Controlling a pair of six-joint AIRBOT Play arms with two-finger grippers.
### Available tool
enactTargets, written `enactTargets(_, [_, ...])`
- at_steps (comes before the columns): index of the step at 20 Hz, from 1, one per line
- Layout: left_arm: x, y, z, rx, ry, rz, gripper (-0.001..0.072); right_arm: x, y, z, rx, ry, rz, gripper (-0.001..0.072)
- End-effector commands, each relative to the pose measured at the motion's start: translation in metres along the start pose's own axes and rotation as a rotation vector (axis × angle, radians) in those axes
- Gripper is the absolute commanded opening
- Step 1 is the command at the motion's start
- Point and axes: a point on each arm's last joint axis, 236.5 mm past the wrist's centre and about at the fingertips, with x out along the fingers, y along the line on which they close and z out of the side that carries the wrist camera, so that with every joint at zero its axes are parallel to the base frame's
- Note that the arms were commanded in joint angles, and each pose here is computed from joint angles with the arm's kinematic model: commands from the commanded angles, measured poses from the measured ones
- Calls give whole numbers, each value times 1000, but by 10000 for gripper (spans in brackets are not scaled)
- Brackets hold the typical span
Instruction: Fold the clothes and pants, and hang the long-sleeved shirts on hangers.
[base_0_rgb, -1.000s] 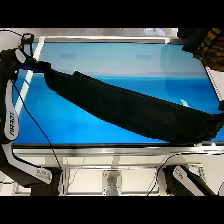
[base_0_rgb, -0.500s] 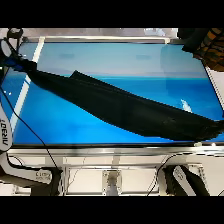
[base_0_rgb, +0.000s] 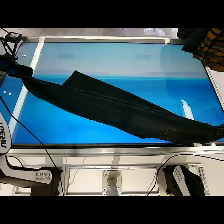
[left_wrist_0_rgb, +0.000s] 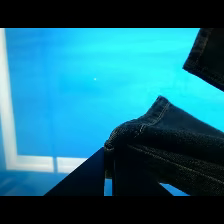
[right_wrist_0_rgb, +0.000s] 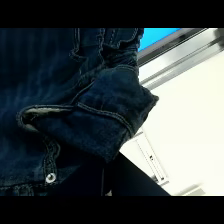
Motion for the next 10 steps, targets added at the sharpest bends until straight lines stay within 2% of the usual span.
enactTargets(1, [21,-17,7,20,2,-51,33,29,7,-21,-43,110,21,24])
enactTargets(5, [67,-33,16,66,22,-73,33,94,0,-60,-80,294,-37,25])
enactTargets(7, [82,-42,34,85,-33,-66,33,113,-2,-53,-72,255,-54,26])
enactTargets(10, [87,-62,74,126,-169,-50,33,124,-4,-13,6,79,-78,26])
